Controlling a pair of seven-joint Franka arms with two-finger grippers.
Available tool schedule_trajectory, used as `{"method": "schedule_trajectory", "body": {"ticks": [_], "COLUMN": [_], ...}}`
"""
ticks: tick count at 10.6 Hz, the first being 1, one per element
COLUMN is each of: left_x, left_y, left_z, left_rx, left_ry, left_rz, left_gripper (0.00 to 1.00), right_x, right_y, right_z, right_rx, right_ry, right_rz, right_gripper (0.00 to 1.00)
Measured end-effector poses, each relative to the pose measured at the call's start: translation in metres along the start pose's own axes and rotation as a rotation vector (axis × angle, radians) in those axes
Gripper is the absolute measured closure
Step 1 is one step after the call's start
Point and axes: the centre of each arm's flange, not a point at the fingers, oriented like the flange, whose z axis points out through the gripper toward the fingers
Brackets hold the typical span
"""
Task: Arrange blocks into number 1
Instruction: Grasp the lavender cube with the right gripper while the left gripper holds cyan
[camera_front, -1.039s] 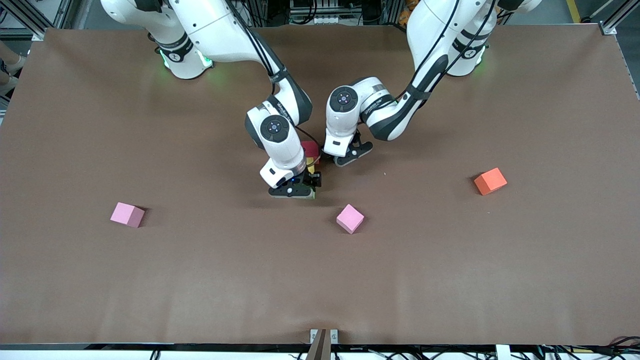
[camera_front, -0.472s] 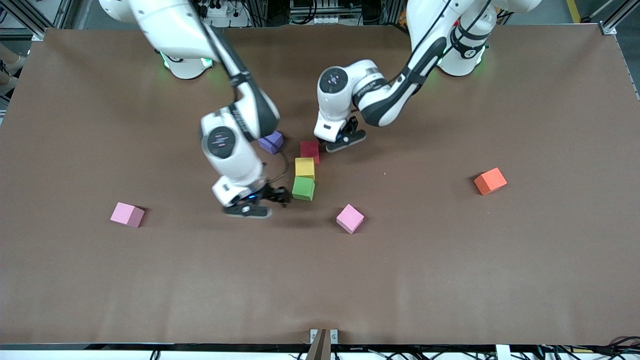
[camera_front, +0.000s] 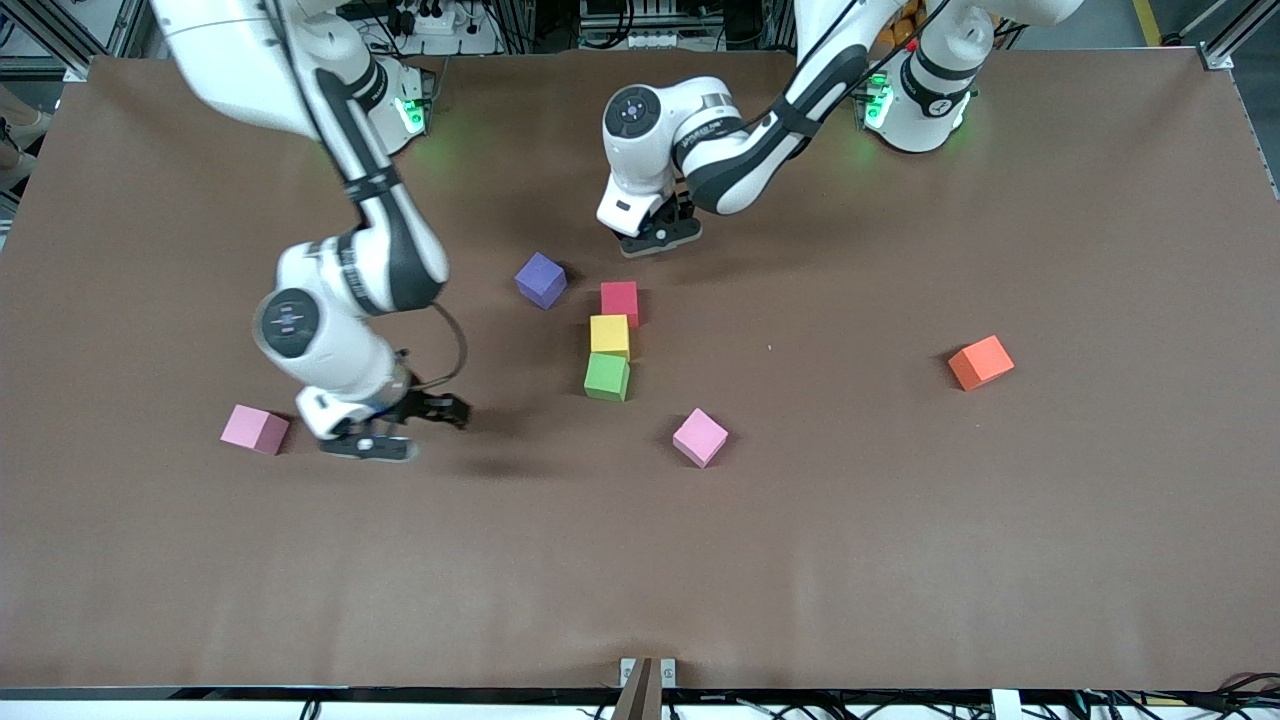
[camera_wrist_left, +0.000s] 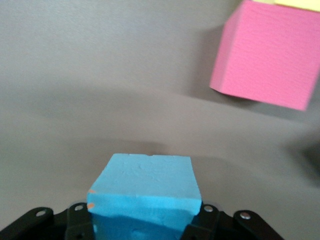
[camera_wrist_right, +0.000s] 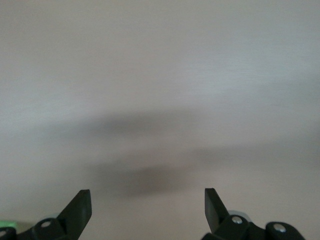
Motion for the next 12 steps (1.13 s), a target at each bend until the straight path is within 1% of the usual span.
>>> {"method": "schedule_trajectory", "body": {"ticks": [1, 3, 4, 6, 8, 12], "left_x": [-0.007, -0.026, -0.028, -0.022, -0.016, 0.0], "left_y": [0.011, 0.03, 0.036, 0.04, 0.041, 0.047], "left_z": [-0.003, 0.003, 0.008, 0.017, 0.022, 0.028], "left_rx": [-0.016, -0.026, -0.025, -0.021, -0.02, -0.024], "left_ry": [-0.002, -0.004, 0.01, 0.006, 0.001, -0.004], "left_rz": [0.015, 0.078, 0.135, 0.252, 0.299, 0.287], "left_gripper": [0.37, 0.37, 0.37, 0.37, 0.37, 0.37], "right_x": [0.01, 0.033, 0.042, 0.051, 0.053, 0.049], "right_y": [0.038, 0.106, 0.14, 0.189, 0.214, 0.262], "right_z": [-0.006, -0.023, -0.031, -0.039, -0.038, -0.009], "right_rx": [0.0, -0.001, -0.002, -0.007, -0.01, -0.03], "right_ry": [0.007, 0.044, 0.06, 0.074, 0.073, 0.021], "right_rz": [0.04, 0.079, 0.094, 0.123, 0.159, 0.234], "right_gripper": [0.0, 0.0, 0.0, 0.0, 0.0, 0.0]}}
